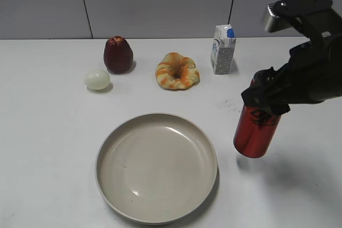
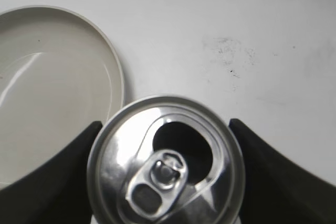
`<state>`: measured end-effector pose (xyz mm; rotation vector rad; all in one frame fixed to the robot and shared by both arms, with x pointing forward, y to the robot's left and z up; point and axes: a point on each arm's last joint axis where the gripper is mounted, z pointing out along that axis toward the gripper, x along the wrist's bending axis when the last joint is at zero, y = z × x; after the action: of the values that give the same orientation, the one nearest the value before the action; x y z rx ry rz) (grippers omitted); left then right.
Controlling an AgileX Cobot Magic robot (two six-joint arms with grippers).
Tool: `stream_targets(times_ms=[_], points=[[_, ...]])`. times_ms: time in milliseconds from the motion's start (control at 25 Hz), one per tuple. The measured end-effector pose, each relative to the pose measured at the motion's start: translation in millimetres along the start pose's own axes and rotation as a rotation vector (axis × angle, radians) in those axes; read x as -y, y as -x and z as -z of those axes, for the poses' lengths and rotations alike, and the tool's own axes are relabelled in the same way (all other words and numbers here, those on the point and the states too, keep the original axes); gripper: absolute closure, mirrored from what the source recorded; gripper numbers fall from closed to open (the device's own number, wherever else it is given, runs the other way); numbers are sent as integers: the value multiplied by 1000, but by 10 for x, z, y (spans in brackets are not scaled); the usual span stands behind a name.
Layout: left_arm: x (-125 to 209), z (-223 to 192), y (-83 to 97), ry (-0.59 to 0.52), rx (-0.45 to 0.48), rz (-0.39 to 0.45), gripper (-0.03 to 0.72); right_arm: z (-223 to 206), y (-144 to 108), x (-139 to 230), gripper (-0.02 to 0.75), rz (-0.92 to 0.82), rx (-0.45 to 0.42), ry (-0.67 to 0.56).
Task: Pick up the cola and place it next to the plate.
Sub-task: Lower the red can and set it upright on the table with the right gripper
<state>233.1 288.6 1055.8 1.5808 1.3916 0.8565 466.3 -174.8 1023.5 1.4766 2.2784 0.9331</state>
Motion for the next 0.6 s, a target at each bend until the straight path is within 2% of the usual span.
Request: stream_targets(times_ms=[160, 400, 600], points=[[0, 0, 0, 0, 0, 0, 453, -64, 26, 105, 234, 1, 12, 22], [0, 0, 0, 0, 0, 0, 453, -65, 30, 71, 234, -4, 15, 67], [0, 0, 0, 0, 0, 0, 453, -210, 44, 111, 234, -19, 17, 19]])
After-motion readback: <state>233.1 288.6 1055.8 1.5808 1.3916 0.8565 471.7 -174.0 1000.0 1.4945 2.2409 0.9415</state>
